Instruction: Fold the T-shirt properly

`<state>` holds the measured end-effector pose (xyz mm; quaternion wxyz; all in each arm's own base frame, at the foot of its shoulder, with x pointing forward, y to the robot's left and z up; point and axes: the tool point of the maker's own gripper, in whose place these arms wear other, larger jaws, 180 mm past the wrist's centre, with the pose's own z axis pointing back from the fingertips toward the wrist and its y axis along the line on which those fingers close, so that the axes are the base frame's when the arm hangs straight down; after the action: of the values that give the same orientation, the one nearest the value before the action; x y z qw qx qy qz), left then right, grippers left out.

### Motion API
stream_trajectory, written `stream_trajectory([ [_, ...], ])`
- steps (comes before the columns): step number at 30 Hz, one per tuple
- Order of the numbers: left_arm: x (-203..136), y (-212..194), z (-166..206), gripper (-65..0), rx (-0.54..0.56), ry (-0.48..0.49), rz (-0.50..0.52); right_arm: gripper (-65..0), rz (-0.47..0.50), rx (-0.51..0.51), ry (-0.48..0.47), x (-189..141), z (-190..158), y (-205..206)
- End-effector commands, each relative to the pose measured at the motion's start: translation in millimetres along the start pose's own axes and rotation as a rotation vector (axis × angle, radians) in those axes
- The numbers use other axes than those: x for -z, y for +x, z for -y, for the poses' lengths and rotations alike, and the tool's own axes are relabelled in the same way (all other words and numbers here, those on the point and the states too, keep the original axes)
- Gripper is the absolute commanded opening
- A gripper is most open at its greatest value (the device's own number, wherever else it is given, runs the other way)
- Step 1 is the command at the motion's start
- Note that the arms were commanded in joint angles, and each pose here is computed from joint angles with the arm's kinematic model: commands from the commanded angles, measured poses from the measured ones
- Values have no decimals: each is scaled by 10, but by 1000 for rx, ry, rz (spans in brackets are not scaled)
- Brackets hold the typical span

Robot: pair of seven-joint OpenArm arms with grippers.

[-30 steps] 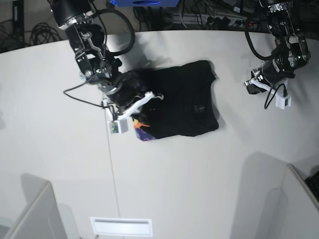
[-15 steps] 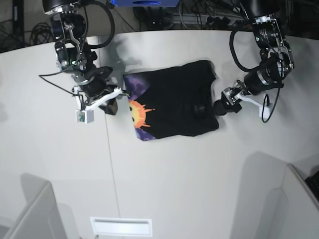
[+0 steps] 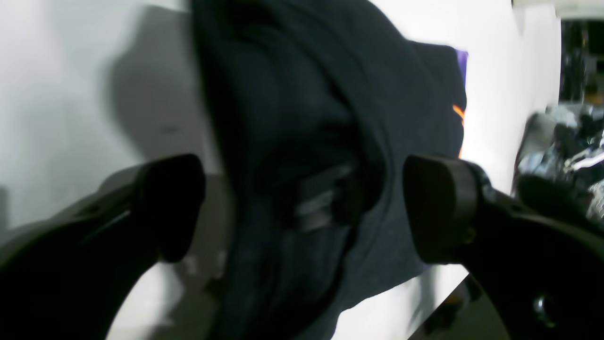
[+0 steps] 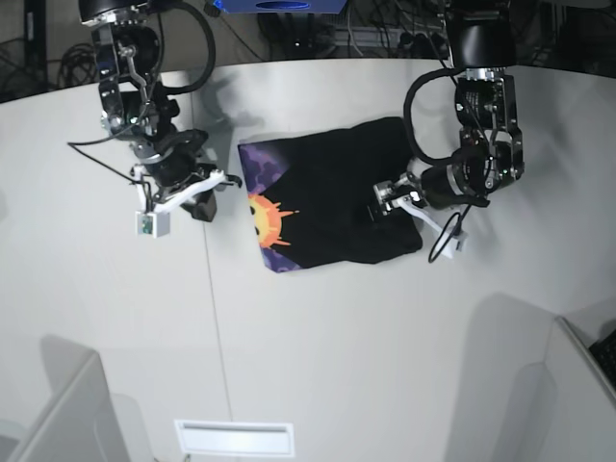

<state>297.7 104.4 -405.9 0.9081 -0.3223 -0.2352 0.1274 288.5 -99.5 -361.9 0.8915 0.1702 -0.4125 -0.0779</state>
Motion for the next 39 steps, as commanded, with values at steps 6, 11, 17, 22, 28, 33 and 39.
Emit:
stream_trajectory([
  [6, 105, -162, -165, -135, -38, 35, -75, -650, 70, 14, -43, -83, 198, 205],
  [11, 170, -305, -305, -403, -84, 56, -118, -650, 91, 38, -95, -144, 411, 261],
  [17, 183, -358, -360, -650, -99, 66, -137, -650, 123, 73, -160, -227, 665, 343],
  [22, 161, -306, -385, -650, 4, 98, -182, -650, 134, 88, -198, -291, 813, 360],
  [28, 210, -316, -306, -650, 176, 124, -269, -650, 136, 109, -245, -396, 988, 309],
  [33, 276, -214, -145, -650, 323, 128, -315, -650, 126, 177, -265, -512, 1140, 205],
  [39, 409, -246, 120, -650, 576, 132, -415, -650, 124, 291, -295, -699, 1378, 92],
])
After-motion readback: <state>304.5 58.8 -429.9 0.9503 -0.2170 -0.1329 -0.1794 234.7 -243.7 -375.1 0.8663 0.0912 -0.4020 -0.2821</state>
